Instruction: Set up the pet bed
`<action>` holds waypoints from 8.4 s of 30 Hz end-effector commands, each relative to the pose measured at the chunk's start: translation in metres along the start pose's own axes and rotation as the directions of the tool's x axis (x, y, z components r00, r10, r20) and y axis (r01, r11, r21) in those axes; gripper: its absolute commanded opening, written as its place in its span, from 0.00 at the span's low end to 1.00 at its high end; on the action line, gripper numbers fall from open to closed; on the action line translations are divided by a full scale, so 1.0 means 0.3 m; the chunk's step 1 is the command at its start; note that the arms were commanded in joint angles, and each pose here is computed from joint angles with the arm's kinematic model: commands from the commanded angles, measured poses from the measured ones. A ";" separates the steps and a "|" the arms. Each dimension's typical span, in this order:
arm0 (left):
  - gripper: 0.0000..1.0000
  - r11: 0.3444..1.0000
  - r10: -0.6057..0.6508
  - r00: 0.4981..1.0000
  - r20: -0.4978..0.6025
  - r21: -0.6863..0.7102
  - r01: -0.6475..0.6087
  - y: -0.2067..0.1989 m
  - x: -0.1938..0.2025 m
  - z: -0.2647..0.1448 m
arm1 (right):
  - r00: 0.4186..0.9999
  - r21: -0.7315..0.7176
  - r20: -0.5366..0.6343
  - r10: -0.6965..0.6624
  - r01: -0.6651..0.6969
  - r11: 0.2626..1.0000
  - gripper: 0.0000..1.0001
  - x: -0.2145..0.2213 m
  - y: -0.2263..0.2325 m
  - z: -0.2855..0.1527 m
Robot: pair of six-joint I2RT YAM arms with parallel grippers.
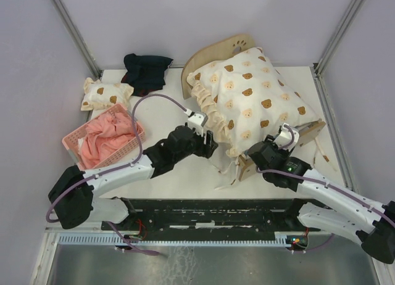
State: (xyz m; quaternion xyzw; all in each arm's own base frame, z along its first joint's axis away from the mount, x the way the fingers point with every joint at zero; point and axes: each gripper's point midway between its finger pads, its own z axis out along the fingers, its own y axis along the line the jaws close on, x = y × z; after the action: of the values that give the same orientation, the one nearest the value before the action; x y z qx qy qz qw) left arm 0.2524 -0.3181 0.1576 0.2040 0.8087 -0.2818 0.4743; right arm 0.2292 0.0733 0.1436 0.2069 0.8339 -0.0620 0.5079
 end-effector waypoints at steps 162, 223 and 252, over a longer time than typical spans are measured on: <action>0.03 0.568 0.803 0.566 0.184 0.052 -0.822 -0.288 0.149 0.087 | 0.996 -0.011 -0.082 -0.041 0.040 0.999 0.02 -0.120 -0.193 0.002; 0.03 0.619 0.783 0.621 0.041 0.056 -0.784 -0.168 0.130 0.140 | 0.972 -0.020 -0.020 0.236 -0.236 0.971 0.02 -0.094 -0.287 -0.083; 0.79 0.728 0.328 0.943 0.055 -0.651 -0.215 0.371 -0.508 -0.239 | 0.995 -0.358 -0.092 -0.023 -0.012 0.934 1.00 -0.130 -0.100 -0.164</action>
State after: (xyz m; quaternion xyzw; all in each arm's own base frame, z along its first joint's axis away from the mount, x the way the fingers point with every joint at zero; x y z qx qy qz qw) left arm 0.3323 -0.2443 0.2498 0.2173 0.7744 0.0404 0.5929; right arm 0.1833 0.0392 0.1828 0.1345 0.8668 0.0725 0.4747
